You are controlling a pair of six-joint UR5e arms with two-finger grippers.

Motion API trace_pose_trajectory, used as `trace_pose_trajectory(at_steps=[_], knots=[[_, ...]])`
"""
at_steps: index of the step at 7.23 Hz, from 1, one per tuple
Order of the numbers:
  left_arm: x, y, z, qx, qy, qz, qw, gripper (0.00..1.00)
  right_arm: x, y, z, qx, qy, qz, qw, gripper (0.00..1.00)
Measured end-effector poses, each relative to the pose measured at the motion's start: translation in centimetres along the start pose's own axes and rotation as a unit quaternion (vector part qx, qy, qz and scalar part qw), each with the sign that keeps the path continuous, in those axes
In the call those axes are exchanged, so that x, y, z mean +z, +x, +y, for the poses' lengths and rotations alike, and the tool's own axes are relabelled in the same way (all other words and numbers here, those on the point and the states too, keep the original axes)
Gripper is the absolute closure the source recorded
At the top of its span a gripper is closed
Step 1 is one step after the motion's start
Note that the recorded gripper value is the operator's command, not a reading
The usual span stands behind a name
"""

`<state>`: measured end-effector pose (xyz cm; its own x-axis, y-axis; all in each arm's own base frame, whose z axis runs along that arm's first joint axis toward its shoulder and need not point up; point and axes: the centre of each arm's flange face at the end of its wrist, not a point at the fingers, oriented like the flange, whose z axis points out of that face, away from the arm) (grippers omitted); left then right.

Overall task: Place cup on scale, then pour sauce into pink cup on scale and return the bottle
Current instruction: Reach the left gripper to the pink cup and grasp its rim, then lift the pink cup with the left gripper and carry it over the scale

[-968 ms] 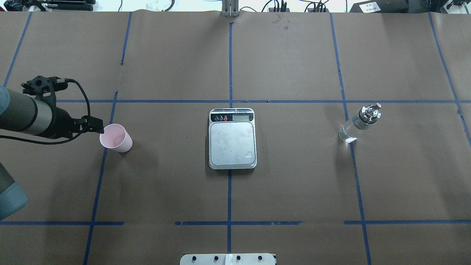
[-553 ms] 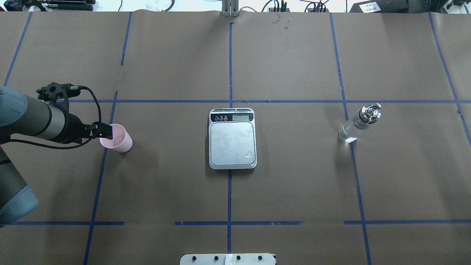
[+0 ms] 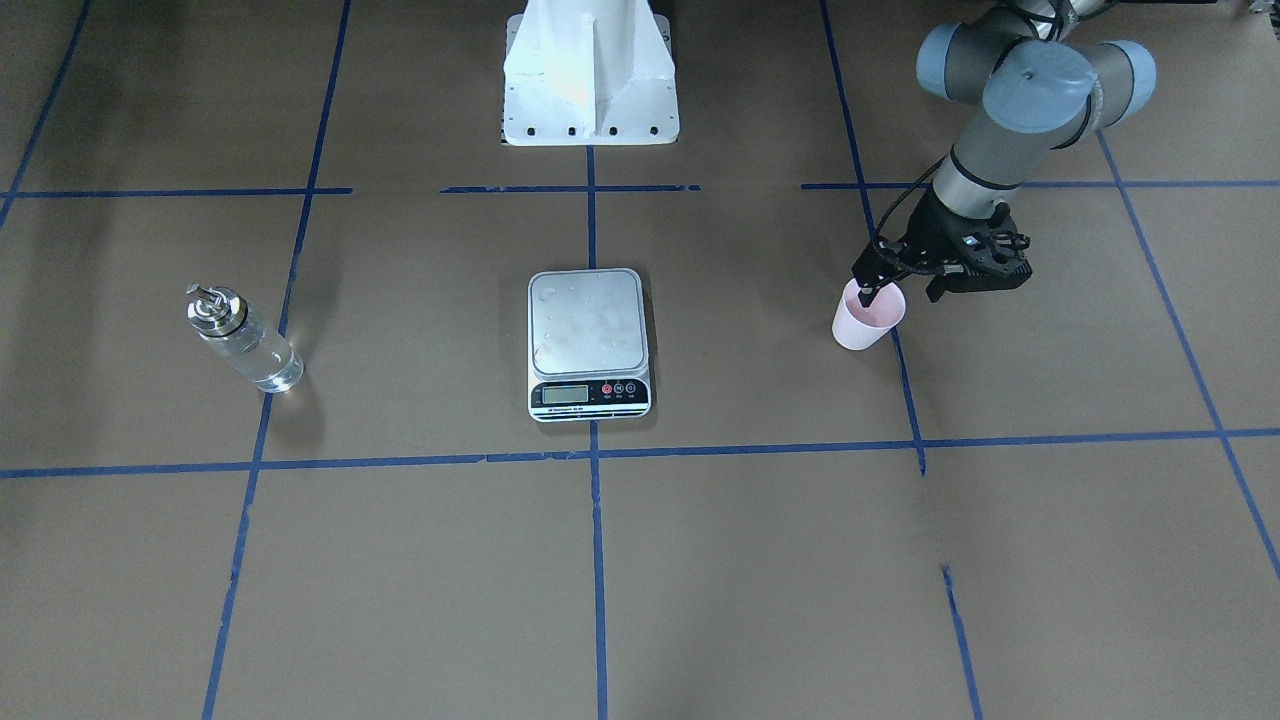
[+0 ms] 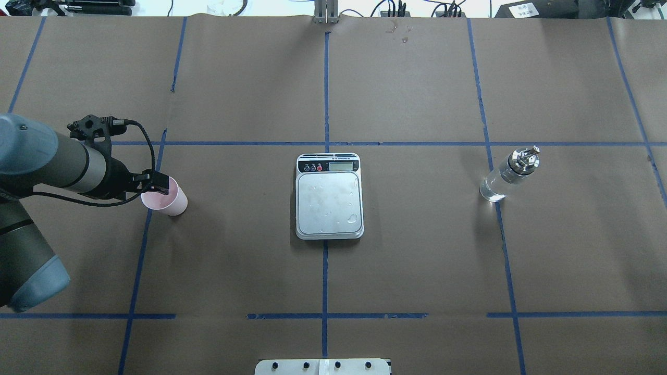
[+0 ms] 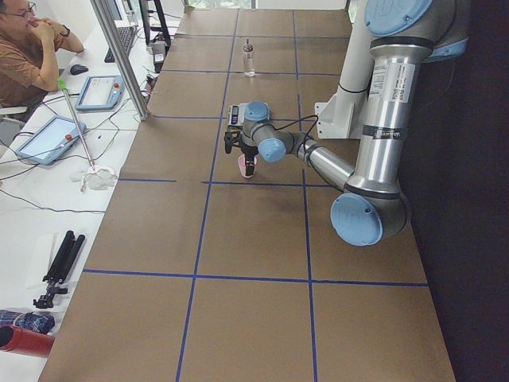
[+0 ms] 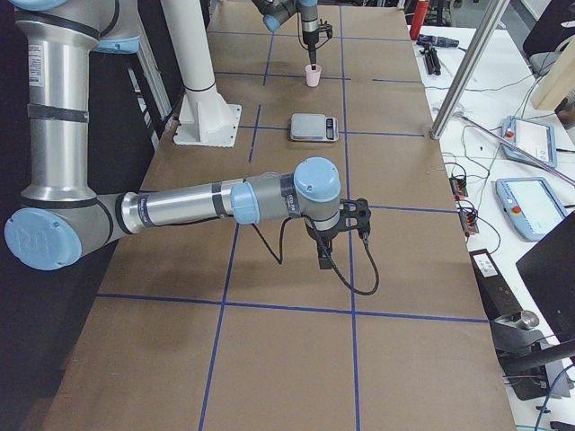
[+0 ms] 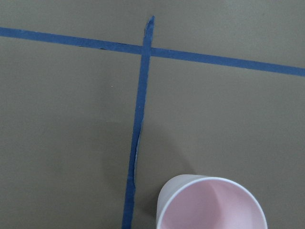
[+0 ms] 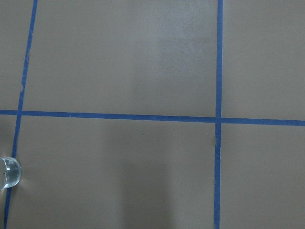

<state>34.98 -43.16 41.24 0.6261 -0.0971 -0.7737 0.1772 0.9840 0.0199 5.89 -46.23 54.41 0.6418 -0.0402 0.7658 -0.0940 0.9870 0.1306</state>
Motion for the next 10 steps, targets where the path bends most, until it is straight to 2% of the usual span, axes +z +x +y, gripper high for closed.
trace_pose_trajectory(at_steps=[2,3,5,6,9,10], knots=[[0.7,-0.1,0.3,0.002,-0.006,-0.003,1.0000,0.10,-0.1,-0.1,-0.2,0.000,0.000,-0.001,1.0000,0.00],[1.2,0.0,0.6,0.004,-0.010,-0.005,0.9999,0.32,0.0,-0.1,-0.2,0.000,0.000,-0.002,1.0000,0.00],[1.7,0.5,1.0,0.005,-0.016,-0.005,0.9998,0.84,0.0,0.0,-0.2,0.001,0.000,-0.001,1.0000,0.00],[1.7,0.5,1.0,0.005,-0.017,-0.005,0.9998,1.00,0.0,0.0,-0.2,0.001,0.000,-0.001,1.0000,0.00],[1.2,1.1,1.0,0.004,-0.019,-0.008,0.9998,1.00,0.0,-0.1,-0.2,0.000,0.000,-0.002,1.0000,0.00],[0.0,2.5,0.8,0.000,-0.019,-0.013,0.9997,1.00,-0.1,-0.1,-0.2,0.000,0.000,-0.004,1.0000,0.00]])
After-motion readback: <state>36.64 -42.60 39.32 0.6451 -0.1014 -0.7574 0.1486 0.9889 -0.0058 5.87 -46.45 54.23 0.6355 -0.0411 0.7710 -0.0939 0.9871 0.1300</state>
